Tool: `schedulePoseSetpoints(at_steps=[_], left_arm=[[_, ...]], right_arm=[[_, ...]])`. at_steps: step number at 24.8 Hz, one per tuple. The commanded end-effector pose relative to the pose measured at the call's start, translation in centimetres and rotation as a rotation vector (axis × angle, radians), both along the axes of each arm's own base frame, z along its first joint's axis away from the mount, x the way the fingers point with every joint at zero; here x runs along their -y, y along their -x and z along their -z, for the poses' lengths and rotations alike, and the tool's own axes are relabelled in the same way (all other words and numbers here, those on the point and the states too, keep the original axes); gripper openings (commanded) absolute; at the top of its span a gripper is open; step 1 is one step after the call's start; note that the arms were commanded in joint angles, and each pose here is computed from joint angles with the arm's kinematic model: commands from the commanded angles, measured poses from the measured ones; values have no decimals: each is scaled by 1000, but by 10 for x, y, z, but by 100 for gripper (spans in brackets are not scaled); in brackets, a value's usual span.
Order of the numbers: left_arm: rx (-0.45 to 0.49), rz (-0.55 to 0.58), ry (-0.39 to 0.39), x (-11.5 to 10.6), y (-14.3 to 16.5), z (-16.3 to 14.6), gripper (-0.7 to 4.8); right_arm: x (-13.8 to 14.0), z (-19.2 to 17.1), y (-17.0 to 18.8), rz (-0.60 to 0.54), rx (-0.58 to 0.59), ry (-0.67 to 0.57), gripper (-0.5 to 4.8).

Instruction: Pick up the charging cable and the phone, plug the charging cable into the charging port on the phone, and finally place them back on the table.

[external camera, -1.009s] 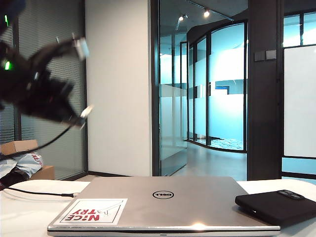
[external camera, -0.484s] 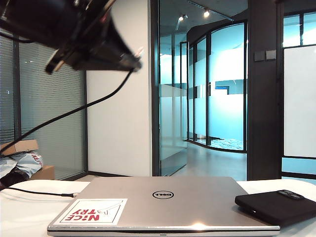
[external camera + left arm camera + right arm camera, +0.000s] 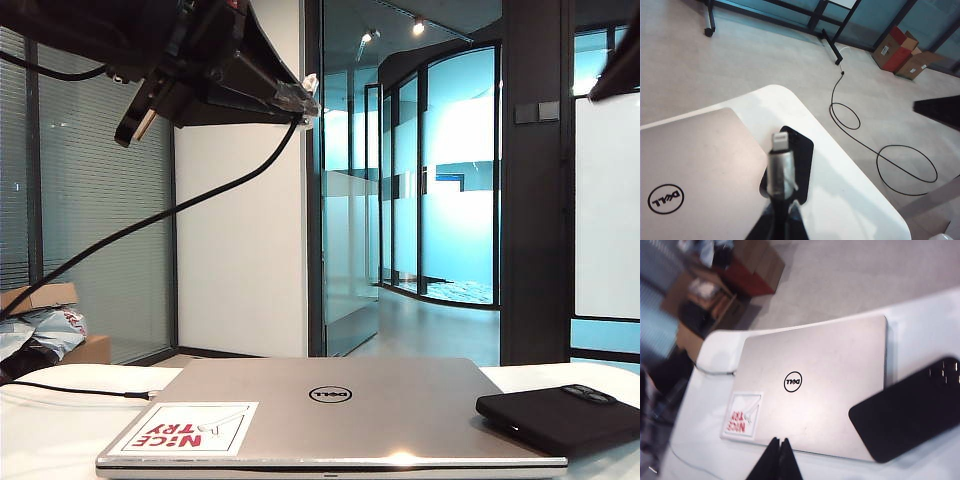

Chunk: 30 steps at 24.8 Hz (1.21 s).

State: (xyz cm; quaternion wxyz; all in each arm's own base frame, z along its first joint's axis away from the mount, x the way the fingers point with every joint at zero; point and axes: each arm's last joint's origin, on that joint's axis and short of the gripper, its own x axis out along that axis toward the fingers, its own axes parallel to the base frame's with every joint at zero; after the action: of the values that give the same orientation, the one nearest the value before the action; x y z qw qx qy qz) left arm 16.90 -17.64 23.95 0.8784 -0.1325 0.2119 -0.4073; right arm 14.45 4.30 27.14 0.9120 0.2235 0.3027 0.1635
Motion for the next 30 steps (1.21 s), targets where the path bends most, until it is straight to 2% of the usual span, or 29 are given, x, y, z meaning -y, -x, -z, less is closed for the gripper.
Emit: schedulePoseSetpoints(at_steps=[1, 4, 6, 7, 9, 10, 11, 12, 19, 26, 30], left_arm=[[-12, 7, -14, 0, 1, 0, -8], [-23, 8, -29, 0, 1, 2, -8], [-24, 8, -29, 0, 1, 2, -8], [-24, 8, -29, 0, 1, 2, -8], [-23, 8, -28, 0, 1, 2, -8], [-23, 8, -29, 0, 1, 2, -8], [-23, 8, -28, 0, 1, 2, -8], [-23, 8, -28, 0, 1, 2, -8], [-22, 8, -28, 0, 1, 1, -8], [-22, 8, -28, 0, 1, 1, -8], [-22, 8, -28, 0, 1, 2, -8]], right_arm=[[5, 7, -4, 78, -40, -121, -4], [10, 18, -5, 138, -104, -150, -4], [13, 30, -7, 169, -176, -185, 100], [14, 35, -8, 181, -210, -208, 178], [14, 44, -10, 218, -279, -249, 292], [14, 51, -13, 241, -326, -266, 383], [13, 56, -17, 257, -366, -276, 453], [12, 61, -22, 265, -389, -276, 477], [12, 77, -41, 299, -453, -285, 477], [23, 96, -47, 332, -463, -444, 477], [33, 111, -40, 378, -486, -477, 476]])
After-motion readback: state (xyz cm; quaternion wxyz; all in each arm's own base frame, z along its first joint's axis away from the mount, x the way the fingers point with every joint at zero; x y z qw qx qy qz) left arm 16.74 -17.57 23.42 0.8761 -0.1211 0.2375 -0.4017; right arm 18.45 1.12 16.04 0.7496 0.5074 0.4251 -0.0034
